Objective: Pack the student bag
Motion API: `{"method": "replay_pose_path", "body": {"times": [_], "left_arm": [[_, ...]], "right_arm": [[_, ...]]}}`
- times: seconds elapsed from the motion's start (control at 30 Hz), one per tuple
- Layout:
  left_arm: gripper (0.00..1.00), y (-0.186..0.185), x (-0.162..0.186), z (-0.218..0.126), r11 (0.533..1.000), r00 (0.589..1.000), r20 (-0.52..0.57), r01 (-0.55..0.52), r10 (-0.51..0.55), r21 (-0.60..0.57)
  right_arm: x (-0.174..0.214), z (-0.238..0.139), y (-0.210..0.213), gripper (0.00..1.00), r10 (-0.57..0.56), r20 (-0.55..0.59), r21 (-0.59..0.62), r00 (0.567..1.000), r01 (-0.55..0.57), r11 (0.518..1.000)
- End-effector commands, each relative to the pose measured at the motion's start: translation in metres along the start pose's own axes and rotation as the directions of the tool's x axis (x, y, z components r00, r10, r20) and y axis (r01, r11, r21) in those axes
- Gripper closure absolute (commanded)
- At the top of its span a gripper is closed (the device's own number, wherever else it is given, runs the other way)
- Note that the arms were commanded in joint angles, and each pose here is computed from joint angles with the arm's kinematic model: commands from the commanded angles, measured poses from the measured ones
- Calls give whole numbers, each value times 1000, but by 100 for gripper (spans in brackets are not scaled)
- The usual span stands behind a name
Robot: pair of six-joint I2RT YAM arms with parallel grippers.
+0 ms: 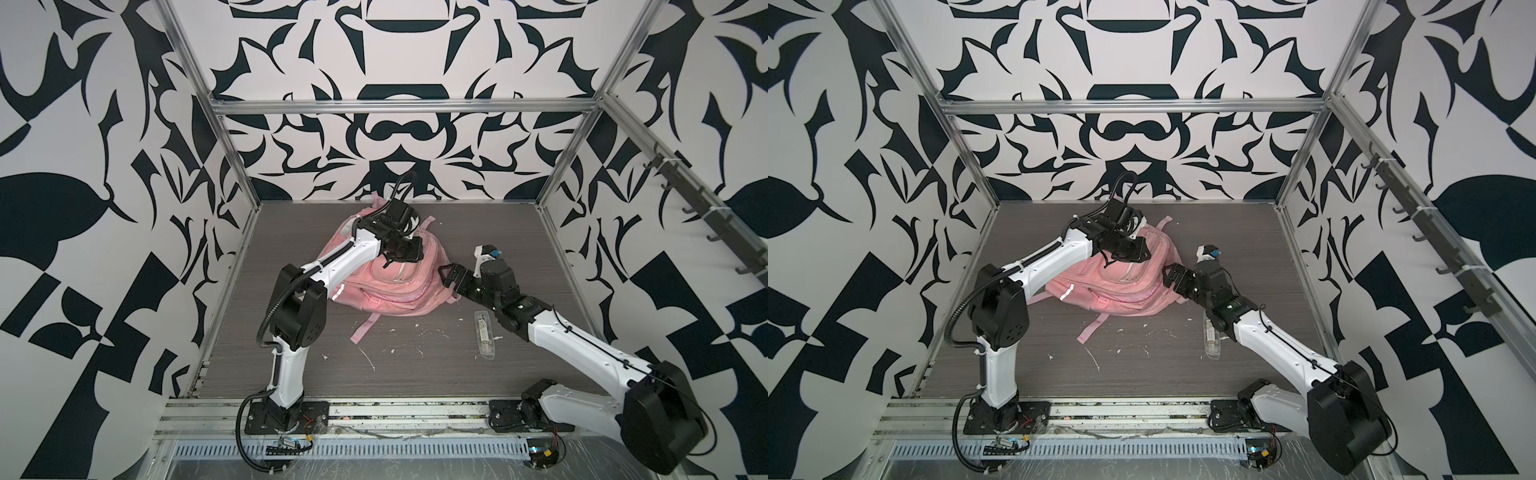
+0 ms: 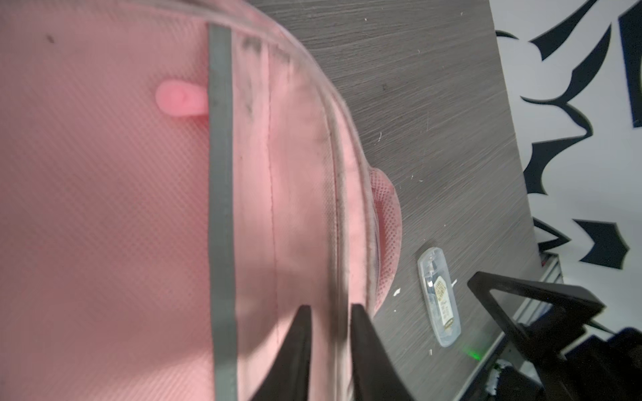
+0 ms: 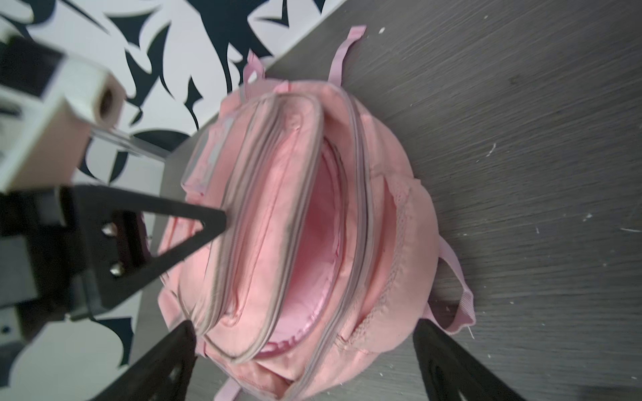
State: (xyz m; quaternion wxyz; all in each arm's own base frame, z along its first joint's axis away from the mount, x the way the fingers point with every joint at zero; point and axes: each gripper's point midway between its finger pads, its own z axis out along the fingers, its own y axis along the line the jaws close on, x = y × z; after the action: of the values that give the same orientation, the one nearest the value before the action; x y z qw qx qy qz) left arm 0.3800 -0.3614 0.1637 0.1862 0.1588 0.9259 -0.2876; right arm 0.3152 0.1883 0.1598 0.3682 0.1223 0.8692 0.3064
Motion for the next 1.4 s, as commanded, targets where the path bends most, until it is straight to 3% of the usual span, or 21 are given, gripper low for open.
{"method": "replay_pose_path", "body": {"times": [0.0, 0.13, 0.33, 0.43, 0.73, 0.97, 1.37], "left_arm": [[67, 4, -1, -17, 1000, 999, 45, -6, 8, -28], [58, 33, 6, -46, 994, 983, 150, 108, -104, -16], [57, 91, 31, -82, 949, 924, 227, 314, -308, 12], [57, 113, 46, -90, 917, 888, 237, 397, -393, 33], [57, 148, 80, -84, 790, 765, 195, 598, -613, 137], [57, 159, 97, -90, 731, 702, 205, 662, -682, 167], [57, 176, 117, -91, 711, 680, 213, 688, -701, 142]], "right_arm": [[7, 2, 28, 3, -178, -16, 5, 984, 178, 984], [27, 10, 51, 8, -327, -28, 5, 945, 327, 945], [52, 28, 91, 16, -480, -11, -48, 877, 479, 876], [63, 40, 109, 21, -519, -10, -84, 854, 517, 852], [99, 69, 158, 49, -580, -47, -226, 813, 557, 799], [131, 84, 173, 54, -601, -91, -295, 794, 555, 778], [151, 111, 168, 58, -614, -145, -291, 776, 560, 776]]}}
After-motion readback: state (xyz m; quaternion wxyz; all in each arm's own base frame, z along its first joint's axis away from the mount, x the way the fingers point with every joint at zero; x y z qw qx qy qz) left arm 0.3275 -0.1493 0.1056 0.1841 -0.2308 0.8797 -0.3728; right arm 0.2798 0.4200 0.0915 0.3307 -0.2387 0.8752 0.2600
